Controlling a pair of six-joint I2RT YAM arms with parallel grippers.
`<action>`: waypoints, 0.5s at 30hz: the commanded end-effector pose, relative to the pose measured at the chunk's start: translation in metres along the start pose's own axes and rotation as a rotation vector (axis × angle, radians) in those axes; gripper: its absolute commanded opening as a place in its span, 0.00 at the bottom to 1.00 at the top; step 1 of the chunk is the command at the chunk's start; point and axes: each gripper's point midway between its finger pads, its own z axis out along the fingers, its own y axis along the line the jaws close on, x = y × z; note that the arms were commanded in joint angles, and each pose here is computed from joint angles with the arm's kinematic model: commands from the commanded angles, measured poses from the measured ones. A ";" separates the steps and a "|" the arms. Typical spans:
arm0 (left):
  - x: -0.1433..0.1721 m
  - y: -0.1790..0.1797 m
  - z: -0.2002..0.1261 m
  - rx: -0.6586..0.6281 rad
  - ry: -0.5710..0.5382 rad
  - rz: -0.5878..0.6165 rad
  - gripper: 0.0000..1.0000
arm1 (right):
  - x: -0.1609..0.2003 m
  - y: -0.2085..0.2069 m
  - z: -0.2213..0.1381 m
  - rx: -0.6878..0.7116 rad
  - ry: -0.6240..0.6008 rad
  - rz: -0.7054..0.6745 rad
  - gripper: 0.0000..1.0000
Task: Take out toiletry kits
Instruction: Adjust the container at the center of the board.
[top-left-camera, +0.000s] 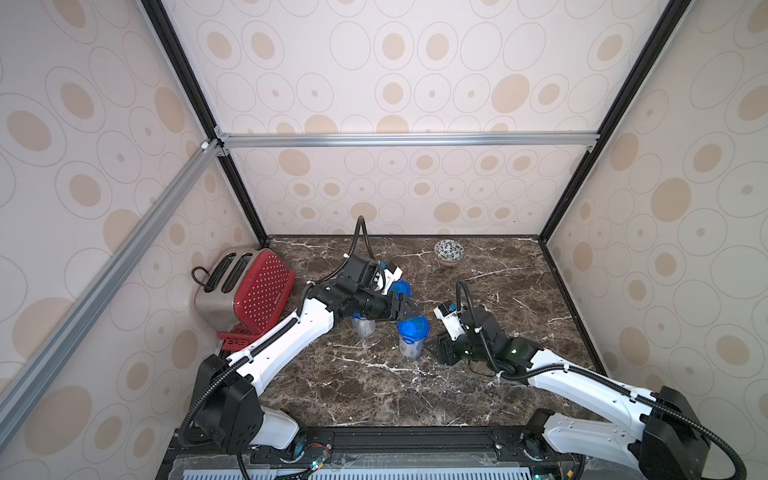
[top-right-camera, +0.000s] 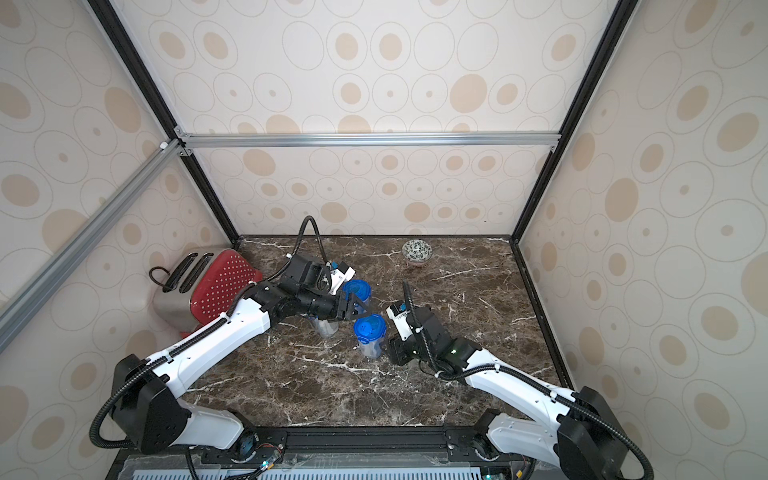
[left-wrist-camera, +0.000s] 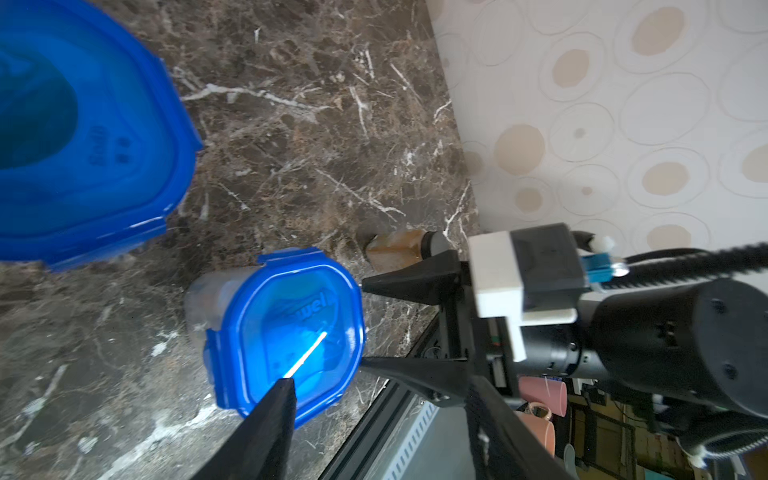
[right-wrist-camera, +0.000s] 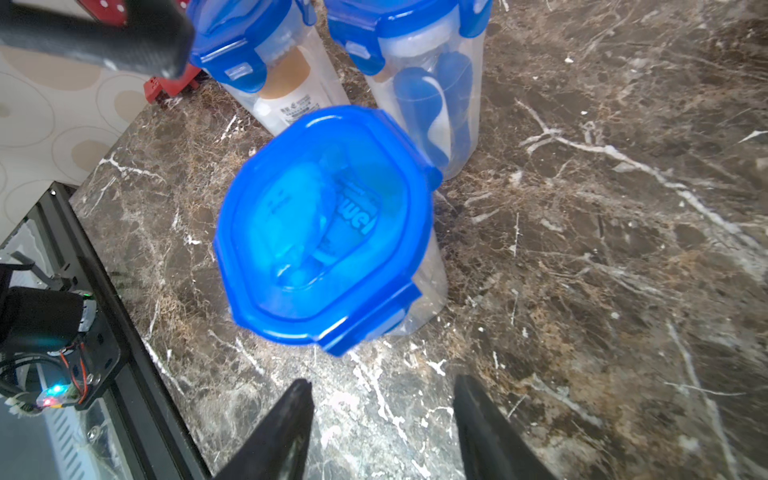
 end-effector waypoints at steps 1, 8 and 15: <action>-0.002 0.007 -0.004 -0.057 0.007 0.028 0.65 | -0.016 -0.005 0.000 0.019 -0.034 0.001 0.56; -0.001 0.008 -0.004 -0.053 -0.001 0.028 0.65 | -0.026 -0.005 0.004 0.014 -0.028 -0.008 0.56; 0.001 0.010 -0.003 -0.050 -0.003 0.017 0.65 | -0.029 -0.013 0.007 0.039 -0.020 -0.004 0.56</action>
